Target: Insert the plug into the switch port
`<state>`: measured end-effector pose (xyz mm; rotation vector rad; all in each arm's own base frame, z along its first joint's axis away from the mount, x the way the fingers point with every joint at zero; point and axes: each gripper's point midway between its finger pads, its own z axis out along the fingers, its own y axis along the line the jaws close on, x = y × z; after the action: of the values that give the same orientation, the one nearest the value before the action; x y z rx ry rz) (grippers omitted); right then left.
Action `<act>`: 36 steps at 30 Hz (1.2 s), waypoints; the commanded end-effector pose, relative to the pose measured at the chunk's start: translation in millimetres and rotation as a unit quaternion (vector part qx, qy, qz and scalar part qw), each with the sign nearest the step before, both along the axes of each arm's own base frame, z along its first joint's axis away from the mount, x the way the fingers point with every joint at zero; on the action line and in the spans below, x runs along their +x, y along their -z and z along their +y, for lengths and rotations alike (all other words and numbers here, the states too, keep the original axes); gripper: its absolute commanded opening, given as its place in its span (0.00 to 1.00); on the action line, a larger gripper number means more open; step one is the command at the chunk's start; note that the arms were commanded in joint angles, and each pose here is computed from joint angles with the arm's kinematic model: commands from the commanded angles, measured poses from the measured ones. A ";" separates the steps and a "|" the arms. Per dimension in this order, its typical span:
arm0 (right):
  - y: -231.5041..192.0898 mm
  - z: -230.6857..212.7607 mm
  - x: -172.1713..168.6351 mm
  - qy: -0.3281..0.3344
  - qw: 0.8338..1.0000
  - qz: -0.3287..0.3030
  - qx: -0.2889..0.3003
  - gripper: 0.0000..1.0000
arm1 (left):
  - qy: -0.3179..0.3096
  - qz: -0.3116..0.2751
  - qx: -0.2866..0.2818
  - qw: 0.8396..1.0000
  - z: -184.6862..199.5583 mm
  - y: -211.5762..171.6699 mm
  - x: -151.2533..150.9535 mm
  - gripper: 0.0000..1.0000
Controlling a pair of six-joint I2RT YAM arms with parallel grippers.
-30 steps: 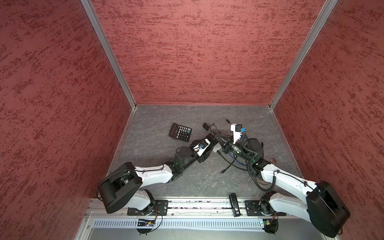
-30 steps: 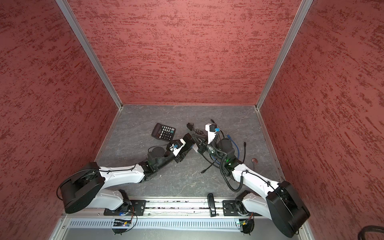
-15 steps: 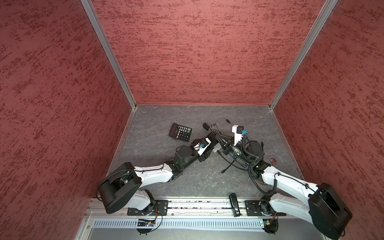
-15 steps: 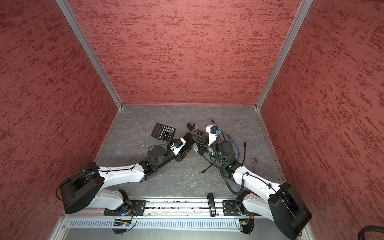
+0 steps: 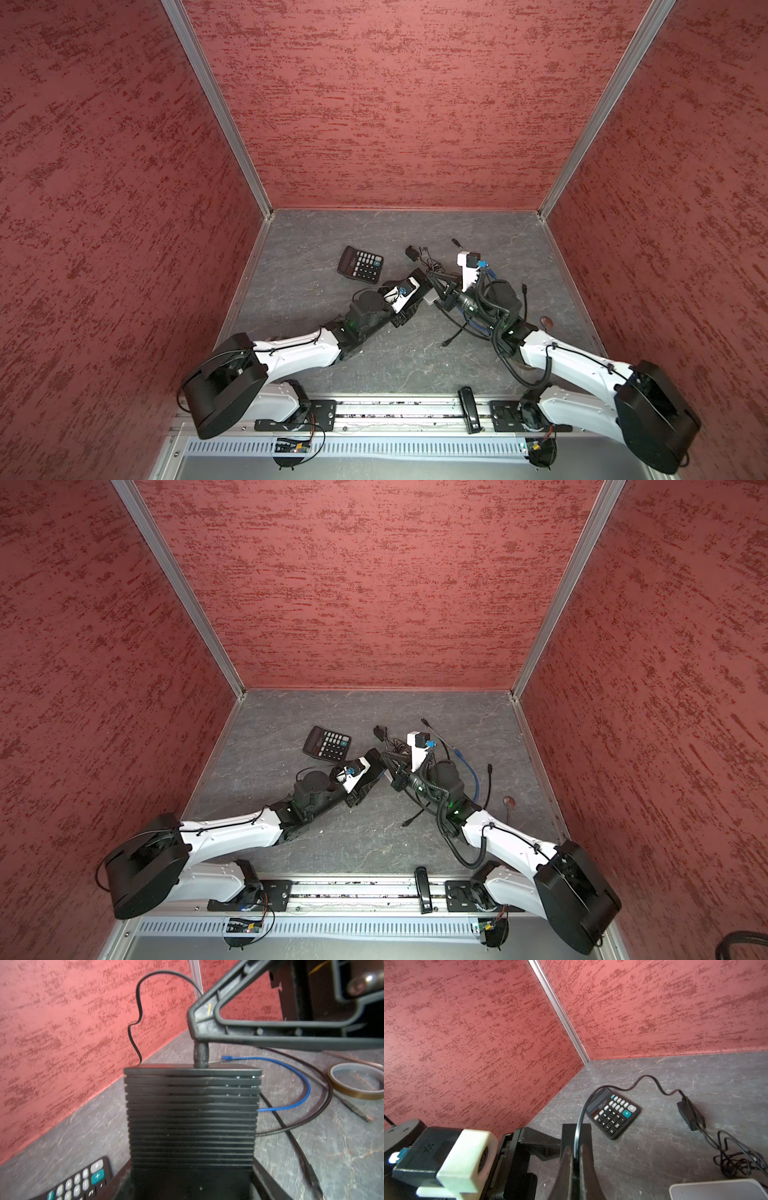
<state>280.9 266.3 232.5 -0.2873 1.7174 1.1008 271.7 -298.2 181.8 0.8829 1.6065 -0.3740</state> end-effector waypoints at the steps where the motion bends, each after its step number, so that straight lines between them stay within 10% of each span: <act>1: 129.9 -8.6 -33.9 -0.018 0.970 0.203 -0.135 0.07 | -0.009 -0.082 -0.151 0.985 -1.2 -112.7 -3.5 0.16; 14: 107.1 -24.8 -10.8 0.025 0.968 0.192 -0.158 0.34 | -0.173 0.153 -0.010 0.973 67.0 18.0 3.5 0.21; 36: 59.2 -66.7 5.9 0.071 0.962 0.072 -0.254 0.36 | -0.207 0.377 0.116 0.895 75.3 108.7 -4.1 0.34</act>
<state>282.7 206.9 168.3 -0.3997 2.1184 0.6276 267.8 -217.4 72.7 0.5617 2.5117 -0.1999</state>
